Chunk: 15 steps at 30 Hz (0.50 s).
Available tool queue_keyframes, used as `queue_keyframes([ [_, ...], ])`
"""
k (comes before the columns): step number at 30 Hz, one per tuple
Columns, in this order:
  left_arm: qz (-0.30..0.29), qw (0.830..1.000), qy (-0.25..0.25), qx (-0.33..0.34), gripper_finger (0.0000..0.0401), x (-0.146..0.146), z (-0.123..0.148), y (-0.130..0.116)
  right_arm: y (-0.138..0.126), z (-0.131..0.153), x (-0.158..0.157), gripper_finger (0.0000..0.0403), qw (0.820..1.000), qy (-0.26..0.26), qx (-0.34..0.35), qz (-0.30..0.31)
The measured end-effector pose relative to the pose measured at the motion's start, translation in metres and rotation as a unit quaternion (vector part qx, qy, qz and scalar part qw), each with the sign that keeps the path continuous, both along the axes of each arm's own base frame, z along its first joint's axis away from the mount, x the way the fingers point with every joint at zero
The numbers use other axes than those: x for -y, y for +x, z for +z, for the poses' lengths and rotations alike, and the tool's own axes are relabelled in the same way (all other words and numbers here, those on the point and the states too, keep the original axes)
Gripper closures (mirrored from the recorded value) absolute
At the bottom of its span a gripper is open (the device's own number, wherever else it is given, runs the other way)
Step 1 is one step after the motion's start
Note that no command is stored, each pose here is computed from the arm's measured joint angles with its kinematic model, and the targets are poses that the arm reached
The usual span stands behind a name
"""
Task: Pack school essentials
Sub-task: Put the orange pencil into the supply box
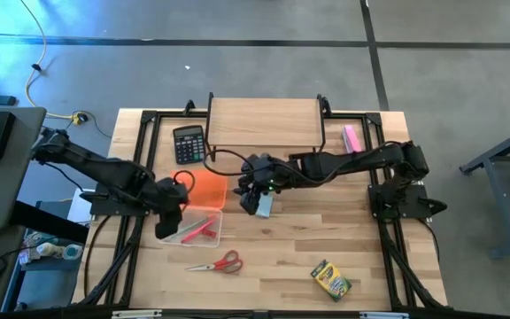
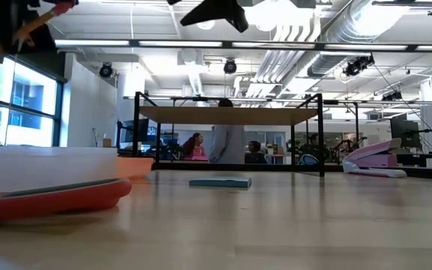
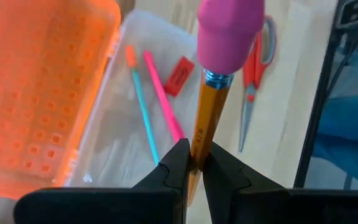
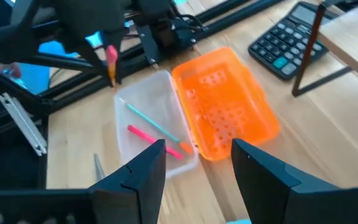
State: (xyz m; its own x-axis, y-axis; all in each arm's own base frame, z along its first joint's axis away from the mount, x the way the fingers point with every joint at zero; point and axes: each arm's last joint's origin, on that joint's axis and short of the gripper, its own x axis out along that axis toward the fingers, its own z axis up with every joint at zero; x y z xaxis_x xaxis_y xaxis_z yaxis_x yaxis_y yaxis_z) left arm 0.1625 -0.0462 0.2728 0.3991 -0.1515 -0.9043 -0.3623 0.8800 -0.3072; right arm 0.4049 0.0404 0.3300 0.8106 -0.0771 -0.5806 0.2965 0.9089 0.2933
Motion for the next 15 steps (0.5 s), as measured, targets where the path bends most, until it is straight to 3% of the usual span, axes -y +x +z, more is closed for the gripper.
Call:
queue_keyframes([
  [15,0.020,0.993,0.024,-0.114,0.0377,0.009,-0.035,0.029,-0.002,-0.006,0.025,0.0231,0.999,-0.016,-0.043,0.023],
])
